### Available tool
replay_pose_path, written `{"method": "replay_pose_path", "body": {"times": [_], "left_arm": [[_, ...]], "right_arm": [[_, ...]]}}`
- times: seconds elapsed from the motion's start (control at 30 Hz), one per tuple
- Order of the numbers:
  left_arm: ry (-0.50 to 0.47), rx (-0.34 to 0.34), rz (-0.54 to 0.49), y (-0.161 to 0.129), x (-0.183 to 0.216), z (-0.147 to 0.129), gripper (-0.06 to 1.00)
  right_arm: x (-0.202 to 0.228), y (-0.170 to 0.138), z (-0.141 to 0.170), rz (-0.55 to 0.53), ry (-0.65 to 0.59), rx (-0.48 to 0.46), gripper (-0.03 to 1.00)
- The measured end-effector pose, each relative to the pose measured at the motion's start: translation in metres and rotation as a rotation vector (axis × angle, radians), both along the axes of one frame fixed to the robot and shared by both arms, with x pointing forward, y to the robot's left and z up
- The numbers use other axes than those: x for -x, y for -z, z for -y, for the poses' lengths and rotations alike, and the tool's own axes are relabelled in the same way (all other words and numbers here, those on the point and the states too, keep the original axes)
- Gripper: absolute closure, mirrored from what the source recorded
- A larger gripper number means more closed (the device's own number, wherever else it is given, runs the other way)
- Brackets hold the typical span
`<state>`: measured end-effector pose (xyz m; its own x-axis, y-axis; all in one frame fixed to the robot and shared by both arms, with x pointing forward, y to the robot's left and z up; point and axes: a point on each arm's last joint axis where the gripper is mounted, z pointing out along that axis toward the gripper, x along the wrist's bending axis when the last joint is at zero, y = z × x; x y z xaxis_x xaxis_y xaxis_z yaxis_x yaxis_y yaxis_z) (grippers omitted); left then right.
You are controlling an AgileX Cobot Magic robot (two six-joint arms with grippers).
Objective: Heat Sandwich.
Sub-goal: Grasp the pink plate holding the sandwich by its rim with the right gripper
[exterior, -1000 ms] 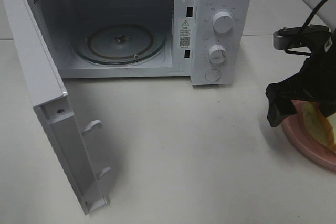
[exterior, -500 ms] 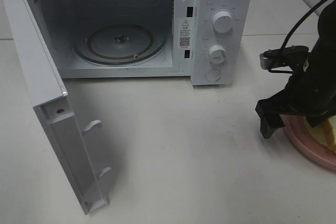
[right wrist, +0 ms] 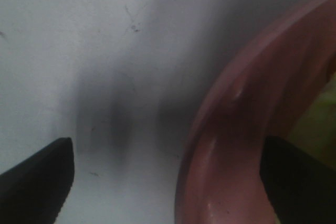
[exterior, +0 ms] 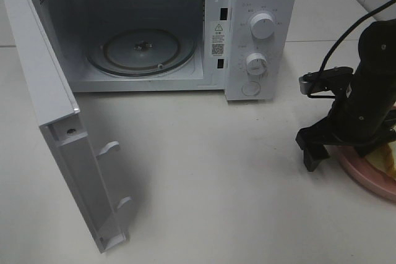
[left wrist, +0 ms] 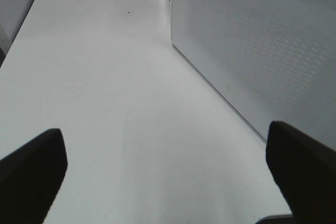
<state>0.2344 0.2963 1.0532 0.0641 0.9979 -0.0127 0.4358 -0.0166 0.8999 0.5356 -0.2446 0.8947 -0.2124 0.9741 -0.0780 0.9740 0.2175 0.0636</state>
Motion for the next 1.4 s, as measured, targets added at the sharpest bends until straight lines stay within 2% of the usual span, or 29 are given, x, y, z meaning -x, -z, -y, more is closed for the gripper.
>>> {"method": "replay_pose_path", "body": {"times": [0.33, 0.5, 0.53, 0.57, 0.63, 0.67, 0.7, 0.73, 0.77, 0.8, 0.87, 0.9, 1.4], "left_arm": [[0.0, 0.0, 0.0, 0.0, 0.0, 0.0, -0.03], [0.0, 0.0, 0.0, 0.0, 0.0, 0.0, -0.03], [0.0, 0.0, 0.0, 0.0, 0.0, 0.0, -0.03], [0.0, 0.0, 0.0, 0.0, 0.0, 0.0, -0.03], [0.0, 0.0, 0.0, 0.0, 0.0, 0.0, -0.03], [0.0, 0.0, 0.0, 0.0, 0.0, 0.0, -0.03], [0.0, 0.0, 0.0, 0.0, 0.0, 0.0, -0.03], [0.0, 0.0, 0.0, 0.0, 0.0, 0.0, -0.03], [0.0, 0.0, 0.0, 0.0, 0.0, 0.0, -0.03], [0.0, 0.0, 0.0, 0.0, 0.0, 0.0, -0.03], [0.0, 0.0, 0.0, 0.0, 0.0, 0.0, -0.03], [0.0, 0.0, 0.0, 0.0, 0.0, 0.0, -0.03], [0.0, 0.0, 0.0, 0.0, 0.0, 0.0, -0.03]], "right_arm": [[-0.001, 0.007, 0.0, -0.017, -0.005, 0.008, 0.08], [-0.001, 0.007, 0.001, -0.016, -0.014, 0.016, 0.18], [-0.001, 0.007, 0.001, -0.015, -0.018, 0.019, 0.21], [-0.001, 0.007, 0.002, -0.014, -0.022, 0.025, 0.3], [-0.001, 0.007, 0.003, -0.011, -0.019, 0.034, 0.4], [-0.001, 0.007, 0.003, -0.011, -0.019, 0.034, 0.4], [-0.001, 0.007, 0.003, -0.008, -0.018, 0.04, 0.46], [-0.002, 0.007, 0.004, -0.002, 0.002, 0.05, 0.6], [-0.002, 0.007, 0.005, 0.001, 0.011, 0.055, 0.65], [-0.002, 0.007, 0.005, 0.001, 0.011, 0.055, 0.65], [-0.002, 0.007, 0.006, 0.006, 0.041, 0.073, 0.83], [-0.003, 0.006, 0.006, 0.008, 0.045, 0.076, 0.85], [-0.002, 0.005, 0.011, 0.002, 0.073, 0.12, 0.86]]}}
